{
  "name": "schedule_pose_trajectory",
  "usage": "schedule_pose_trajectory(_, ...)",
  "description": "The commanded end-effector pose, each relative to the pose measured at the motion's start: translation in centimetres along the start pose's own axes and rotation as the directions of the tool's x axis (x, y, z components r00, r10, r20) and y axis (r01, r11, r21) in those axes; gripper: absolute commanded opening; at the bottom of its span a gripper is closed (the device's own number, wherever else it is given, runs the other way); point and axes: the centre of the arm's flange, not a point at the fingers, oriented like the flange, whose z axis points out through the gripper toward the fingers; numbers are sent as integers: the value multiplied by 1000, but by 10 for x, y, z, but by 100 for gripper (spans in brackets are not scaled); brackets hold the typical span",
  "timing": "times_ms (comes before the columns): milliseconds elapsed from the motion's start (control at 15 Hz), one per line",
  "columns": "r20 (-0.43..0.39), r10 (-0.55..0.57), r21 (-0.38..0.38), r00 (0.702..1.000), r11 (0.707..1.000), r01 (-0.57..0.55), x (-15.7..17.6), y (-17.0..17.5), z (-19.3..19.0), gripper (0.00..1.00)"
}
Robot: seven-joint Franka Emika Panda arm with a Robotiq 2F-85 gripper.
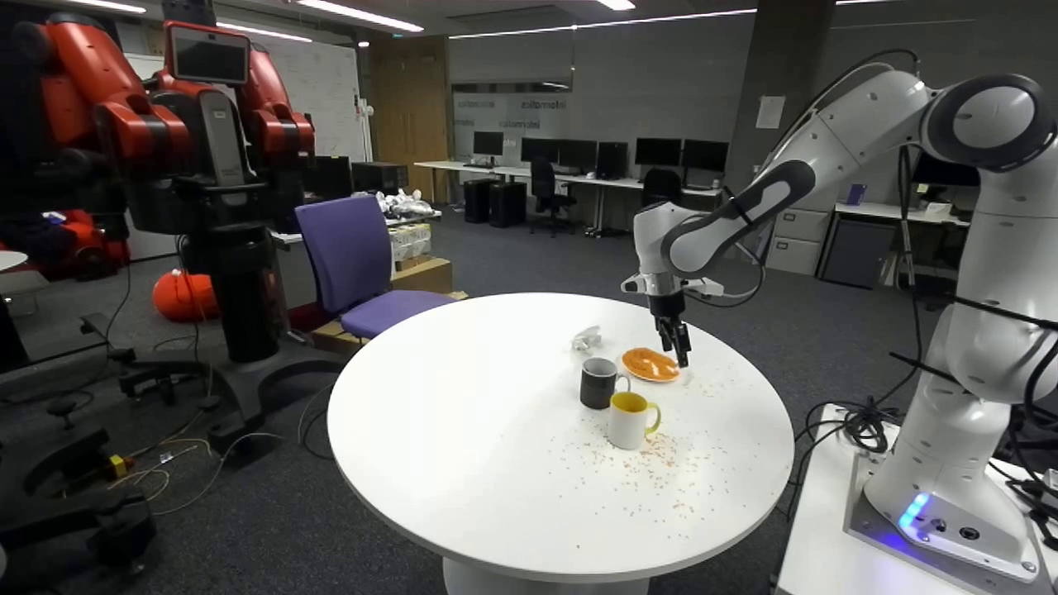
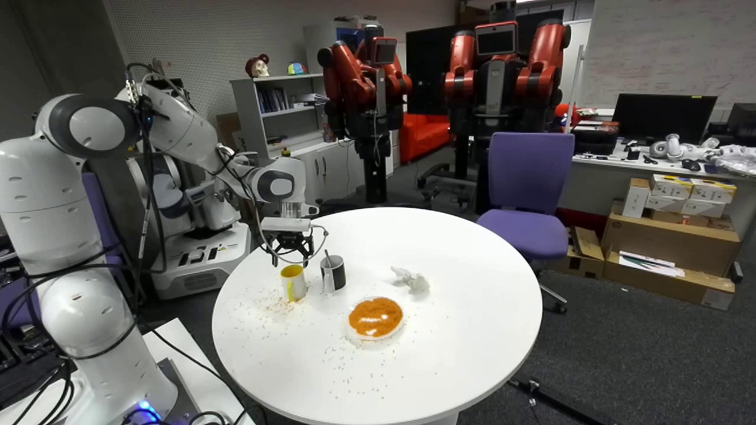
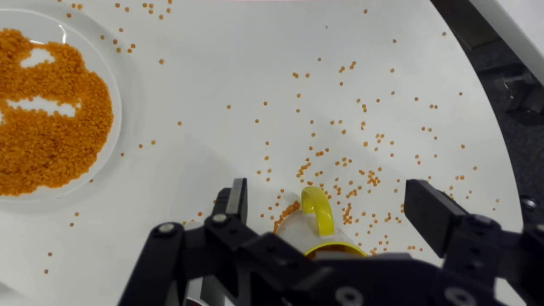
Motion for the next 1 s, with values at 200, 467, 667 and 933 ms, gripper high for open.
schedule_pose_trajectory(200, 77, -96, -140, 992, 984, 106, 32, -18, 12, 100)
schedule_pose_trajectory(467, -9, -52, -205, 999, 977, 49, 45, -26, 33, 100)
schedule_pose_trajectory(667, -83, -24, -186, 996, 982, 9, 50, -28, 56, 100)
schedule_pose_trajectory(933, -141, -32, -153, 989, 988, 11, 53, -26, 80, 100)
